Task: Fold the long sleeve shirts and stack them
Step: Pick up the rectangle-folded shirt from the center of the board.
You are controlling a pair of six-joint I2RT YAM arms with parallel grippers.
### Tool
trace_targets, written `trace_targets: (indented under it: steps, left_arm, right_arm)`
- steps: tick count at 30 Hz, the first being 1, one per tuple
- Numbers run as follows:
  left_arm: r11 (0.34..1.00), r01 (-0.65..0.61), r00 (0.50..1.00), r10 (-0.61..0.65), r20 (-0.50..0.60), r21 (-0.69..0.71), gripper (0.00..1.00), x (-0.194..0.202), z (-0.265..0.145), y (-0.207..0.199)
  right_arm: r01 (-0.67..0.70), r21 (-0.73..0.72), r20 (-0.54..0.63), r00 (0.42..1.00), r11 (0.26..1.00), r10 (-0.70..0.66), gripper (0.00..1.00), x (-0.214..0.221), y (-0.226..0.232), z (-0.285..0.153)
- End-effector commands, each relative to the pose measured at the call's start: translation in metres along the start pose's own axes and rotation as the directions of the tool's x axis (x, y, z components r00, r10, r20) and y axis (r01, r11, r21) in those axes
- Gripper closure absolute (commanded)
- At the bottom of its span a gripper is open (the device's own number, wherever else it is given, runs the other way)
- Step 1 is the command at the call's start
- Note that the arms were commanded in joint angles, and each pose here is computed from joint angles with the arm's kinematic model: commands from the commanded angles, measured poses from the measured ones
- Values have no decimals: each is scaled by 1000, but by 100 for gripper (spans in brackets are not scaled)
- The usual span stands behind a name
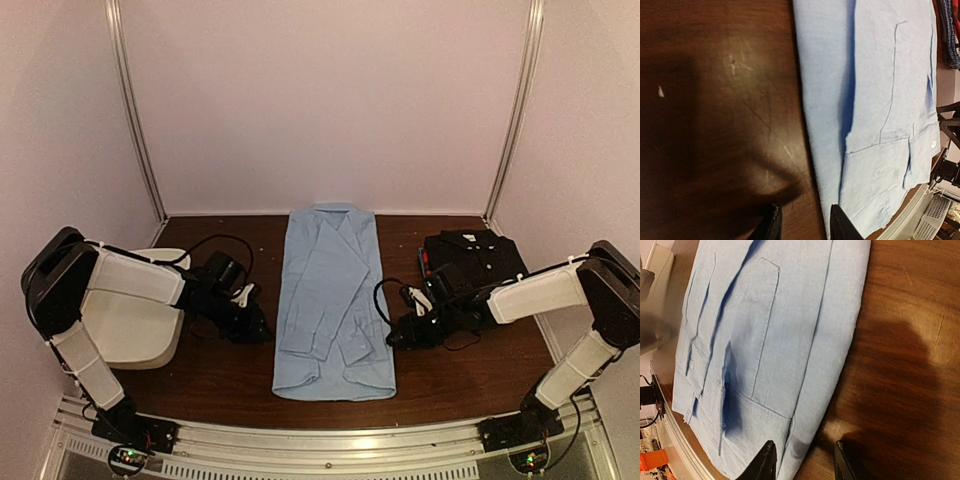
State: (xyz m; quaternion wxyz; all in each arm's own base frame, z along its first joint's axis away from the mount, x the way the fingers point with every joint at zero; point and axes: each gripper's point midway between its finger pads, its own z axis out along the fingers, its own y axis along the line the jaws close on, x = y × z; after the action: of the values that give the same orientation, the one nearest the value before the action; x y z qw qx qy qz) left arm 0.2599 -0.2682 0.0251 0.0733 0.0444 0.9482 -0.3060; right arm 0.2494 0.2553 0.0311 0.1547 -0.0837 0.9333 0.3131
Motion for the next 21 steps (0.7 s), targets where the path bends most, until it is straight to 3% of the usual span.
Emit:
trace_targets:
  steps: [1, 7, 21]
  left_arm:
    - [998, 16, 1000, -16, 3, 56, 66, 10, 0, -15]
    - [998, 20, 999, -19, -26, 66, 65, 25, 5, -23]
    - [995, 39, 998, -34, -58, 90, 65, 34, 15, -28]
  right_arm:
    - [-27, -44, -22, 999, 999, 26, 59, 18, 8, -4]
    - [-47, -59, -77, 996, 997, 42, 58, 44, 9, -3]
    - [-101, -157, -90, 992, 982, 88, 61, 55, 24, 2]
